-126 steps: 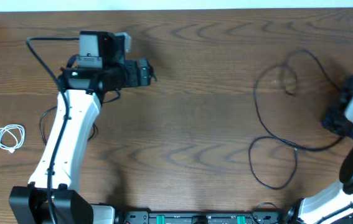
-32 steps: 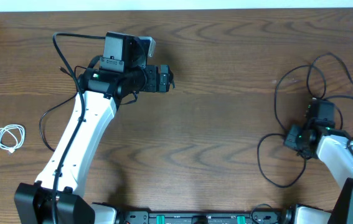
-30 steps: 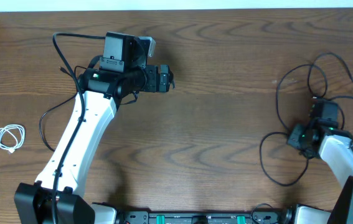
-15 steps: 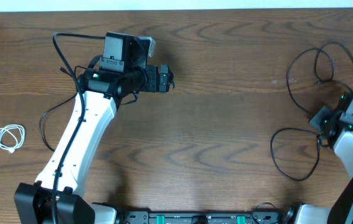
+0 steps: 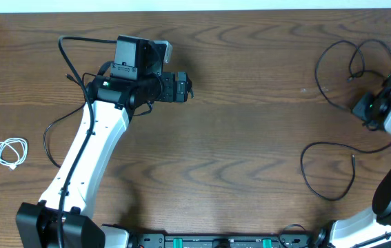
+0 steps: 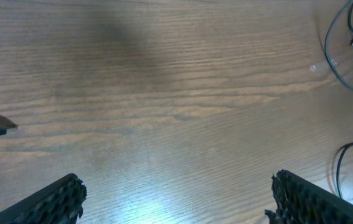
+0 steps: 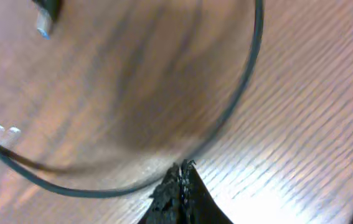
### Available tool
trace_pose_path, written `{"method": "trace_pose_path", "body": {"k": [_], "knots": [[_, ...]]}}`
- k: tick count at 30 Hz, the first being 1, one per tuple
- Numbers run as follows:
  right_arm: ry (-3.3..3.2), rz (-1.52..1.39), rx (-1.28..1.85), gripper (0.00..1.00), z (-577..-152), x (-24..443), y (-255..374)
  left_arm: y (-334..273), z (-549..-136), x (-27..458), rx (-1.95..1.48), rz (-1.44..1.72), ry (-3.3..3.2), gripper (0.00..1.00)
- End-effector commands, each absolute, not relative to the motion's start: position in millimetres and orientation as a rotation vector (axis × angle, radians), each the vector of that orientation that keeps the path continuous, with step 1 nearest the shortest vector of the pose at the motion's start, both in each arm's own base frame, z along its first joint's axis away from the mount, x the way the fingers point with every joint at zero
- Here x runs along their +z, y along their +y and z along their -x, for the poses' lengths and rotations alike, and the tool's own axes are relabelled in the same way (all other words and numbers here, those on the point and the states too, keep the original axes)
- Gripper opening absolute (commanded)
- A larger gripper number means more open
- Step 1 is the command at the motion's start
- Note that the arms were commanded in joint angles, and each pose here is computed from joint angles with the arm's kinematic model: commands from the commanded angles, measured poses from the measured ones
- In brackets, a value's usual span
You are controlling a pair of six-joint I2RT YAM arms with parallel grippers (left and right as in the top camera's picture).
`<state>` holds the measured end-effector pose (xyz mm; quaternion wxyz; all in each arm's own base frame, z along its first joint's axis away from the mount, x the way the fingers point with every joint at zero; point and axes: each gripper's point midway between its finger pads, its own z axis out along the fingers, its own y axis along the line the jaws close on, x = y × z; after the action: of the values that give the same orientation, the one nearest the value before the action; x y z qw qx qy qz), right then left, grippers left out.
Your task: Untangle cables
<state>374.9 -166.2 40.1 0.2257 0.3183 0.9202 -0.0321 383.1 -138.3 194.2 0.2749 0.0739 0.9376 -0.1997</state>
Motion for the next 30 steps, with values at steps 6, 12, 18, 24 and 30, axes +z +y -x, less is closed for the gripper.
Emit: {"method": "trace_pose_path", "body": {"k": [6, 12, 18, 24, 30], "knots": [[2.726, -0.724, 0.321, 0.01, -361, 44, -107, -137, -382, 200, -0.519, -0.215, 2.502, 0.96], [2.887, -0.511, 0.609, 0.01, -330, 45, -50, -137, -382, 200, -0.519, -0.215, 2.502, 0.96], [3.053, -0.367, 0.669, 0.01, -296, 44, -19, -137, -382, 200, -0.519, -0.215, 2.501, 0.96], [3.151, -0.321, 0.612, 0.01, -279, 35, -8, -137, -382, 200, -0.519, -0.215, 2.501, 0.96], [3.326, -0.442, 0.371, 0.01, -238, 17, -20, -137, -383, 200, -0.519, -0.216, 2.498, 0.96]]}}
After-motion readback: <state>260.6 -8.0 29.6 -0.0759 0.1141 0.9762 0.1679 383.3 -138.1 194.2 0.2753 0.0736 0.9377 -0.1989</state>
